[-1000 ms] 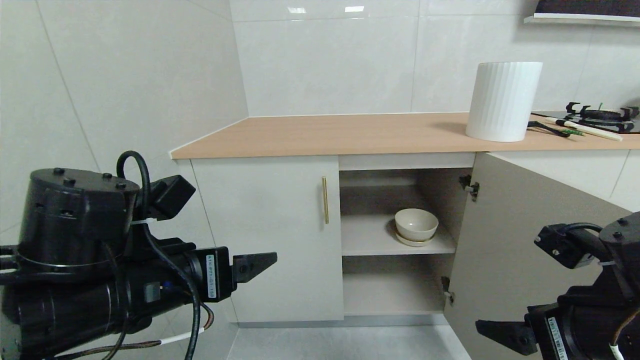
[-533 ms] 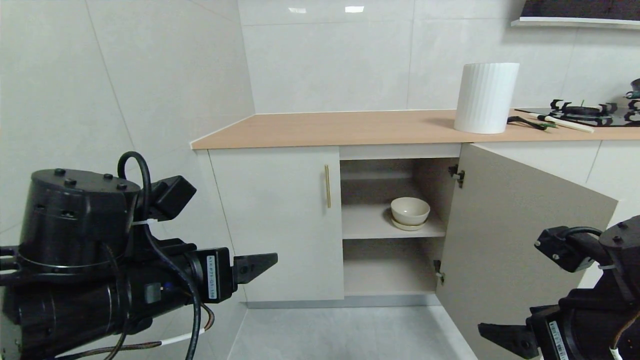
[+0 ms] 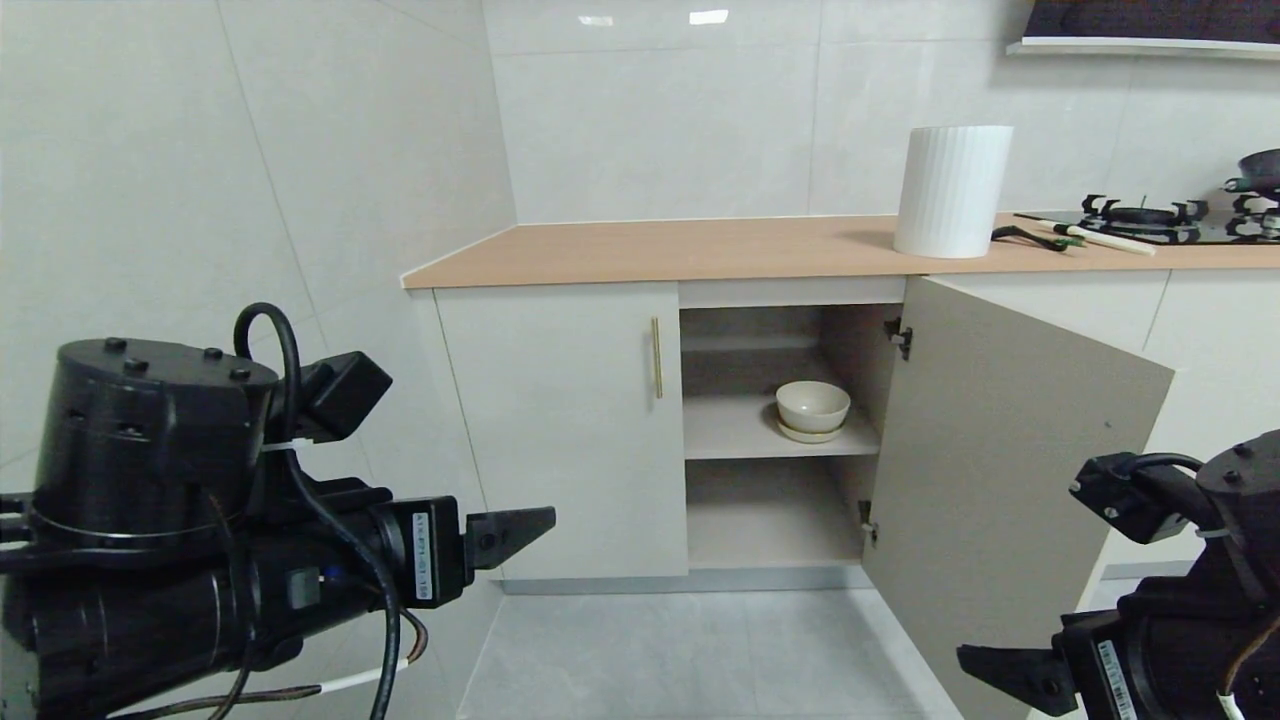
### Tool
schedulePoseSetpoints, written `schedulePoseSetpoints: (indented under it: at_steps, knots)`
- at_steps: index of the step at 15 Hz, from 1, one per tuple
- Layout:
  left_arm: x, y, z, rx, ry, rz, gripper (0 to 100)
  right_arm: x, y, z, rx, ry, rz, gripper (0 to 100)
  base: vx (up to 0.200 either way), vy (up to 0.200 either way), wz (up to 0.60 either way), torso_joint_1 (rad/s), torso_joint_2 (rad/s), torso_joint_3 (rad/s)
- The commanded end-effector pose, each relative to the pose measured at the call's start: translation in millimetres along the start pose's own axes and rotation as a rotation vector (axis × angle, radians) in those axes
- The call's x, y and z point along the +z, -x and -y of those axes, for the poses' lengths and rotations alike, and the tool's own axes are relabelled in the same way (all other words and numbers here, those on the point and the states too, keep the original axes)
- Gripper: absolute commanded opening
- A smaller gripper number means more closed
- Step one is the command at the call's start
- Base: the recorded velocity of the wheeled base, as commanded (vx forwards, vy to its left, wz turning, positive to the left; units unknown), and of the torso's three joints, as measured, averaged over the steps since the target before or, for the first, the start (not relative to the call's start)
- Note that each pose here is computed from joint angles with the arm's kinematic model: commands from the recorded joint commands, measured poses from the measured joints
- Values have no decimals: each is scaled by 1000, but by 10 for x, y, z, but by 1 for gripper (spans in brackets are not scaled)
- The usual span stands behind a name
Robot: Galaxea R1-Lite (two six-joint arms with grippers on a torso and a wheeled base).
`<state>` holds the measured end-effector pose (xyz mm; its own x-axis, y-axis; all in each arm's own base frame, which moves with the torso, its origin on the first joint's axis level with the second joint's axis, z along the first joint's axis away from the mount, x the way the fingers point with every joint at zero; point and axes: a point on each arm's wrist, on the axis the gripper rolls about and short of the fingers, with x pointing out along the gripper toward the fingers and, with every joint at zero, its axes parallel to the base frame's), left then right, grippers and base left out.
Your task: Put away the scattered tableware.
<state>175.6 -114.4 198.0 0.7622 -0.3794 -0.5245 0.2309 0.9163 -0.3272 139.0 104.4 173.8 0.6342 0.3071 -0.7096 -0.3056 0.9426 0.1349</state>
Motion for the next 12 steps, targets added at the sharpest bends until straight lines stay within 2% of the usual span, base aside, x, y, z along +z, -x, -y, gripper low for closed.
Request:
schedulePoseSetpoints:
  at_steps: [1, 7, 12]
  knots:
    - [0, 2, -1, 0, 0, 1, 100, 3, 1, -3, 0, 1, 1, 100, 0, 0, 0, 0, 0, 0]
    - [12, 45, 0, -6, -3, 14, 100, -42, -12, 48, -19, -12, -10, 100, 0, 0, 0, 0, 0, 0]
    - [5, 35, -2, -4, -3, 10, 100, 20, -82, 192, -89, -74, -16, 100, 0, -200, 0, 4, 6, 0]
